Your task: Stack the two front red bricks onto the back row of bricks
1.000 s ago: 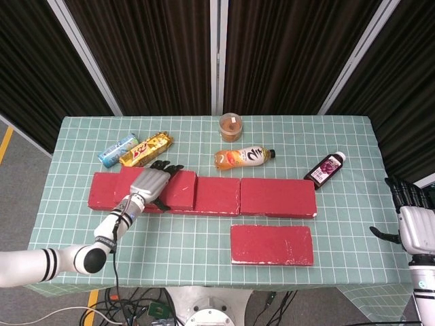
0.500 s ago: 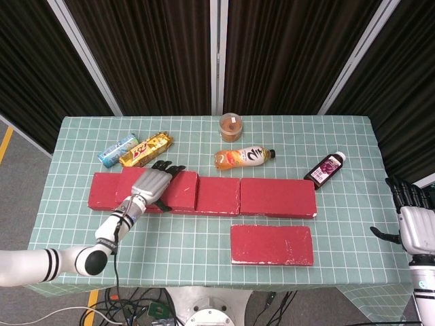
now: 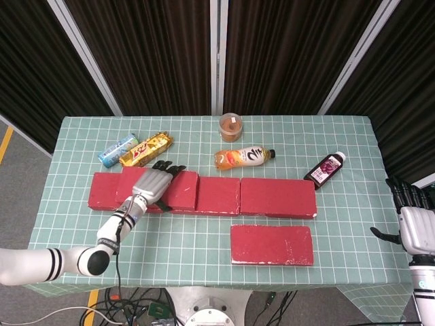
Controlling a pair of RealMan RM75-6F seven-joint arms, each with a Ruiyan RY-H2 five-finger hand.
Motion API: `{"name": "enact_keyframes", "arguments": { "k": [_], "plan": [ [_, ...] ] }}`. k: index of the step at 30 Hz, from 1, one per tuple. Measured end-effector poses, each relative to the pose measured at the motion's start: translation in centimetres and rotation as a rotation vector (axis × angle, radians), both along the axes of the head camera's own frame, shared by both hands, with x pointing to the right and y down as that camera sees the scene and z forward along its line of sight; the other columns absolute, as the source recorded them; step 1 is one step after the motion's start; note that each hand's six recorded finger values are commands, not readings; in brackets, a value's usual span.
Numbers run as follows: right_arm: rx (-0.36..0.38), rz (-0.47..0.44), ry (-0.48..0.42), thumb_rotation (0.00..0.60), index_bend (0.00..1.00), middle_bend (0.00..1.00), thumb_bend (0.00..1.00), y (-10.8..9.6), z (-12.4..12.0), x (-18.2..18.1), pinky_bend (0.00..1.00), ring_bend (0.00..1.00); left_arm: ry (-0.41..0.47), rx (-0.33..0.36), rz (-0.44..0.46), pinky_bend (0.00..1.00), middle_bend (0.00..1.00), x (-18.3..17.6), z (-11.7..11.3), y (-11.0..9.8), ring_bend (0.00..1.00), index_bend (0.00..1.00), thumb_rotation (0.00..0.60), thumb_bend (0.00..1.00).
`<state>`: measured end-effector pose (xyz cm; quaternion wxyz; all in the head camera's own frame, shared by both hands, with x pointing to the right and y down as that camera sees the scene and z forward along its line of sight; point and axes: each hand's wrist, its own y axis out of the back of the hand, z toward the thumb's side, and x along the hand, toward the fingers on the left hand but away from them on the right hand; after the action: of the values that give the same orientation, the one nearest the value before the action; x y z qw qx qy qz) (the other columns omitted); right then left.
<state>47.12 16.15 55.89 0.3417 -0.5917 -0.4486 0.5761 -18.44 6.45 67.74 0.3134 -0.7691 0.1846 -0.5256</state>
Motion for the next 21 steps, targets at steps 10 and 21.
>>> {"name": "enact_keyframes", "arguments": {
  "k": [10,21],
  "plan": [
    [-0.007,0.0,-0.002,0.6,0.0,0.0,0.0,0.02,0.27,-0.07,0.0,0.0,-0.019,-0.005,-0.006,0.0,0.29,-0.23,-0.25,0.23,0.0,0.06,0.6,0.12],
    [-0.008,0.008,-0.001,0.6,0.0,0.0,0.0,-0.02,0.32,0.17,0.0,0.0,-0.03,-0.02,0.007,0.0,0.23,0.0,0.33,0.64,0.0,0.06,0.6,0.12]
  ]
}}
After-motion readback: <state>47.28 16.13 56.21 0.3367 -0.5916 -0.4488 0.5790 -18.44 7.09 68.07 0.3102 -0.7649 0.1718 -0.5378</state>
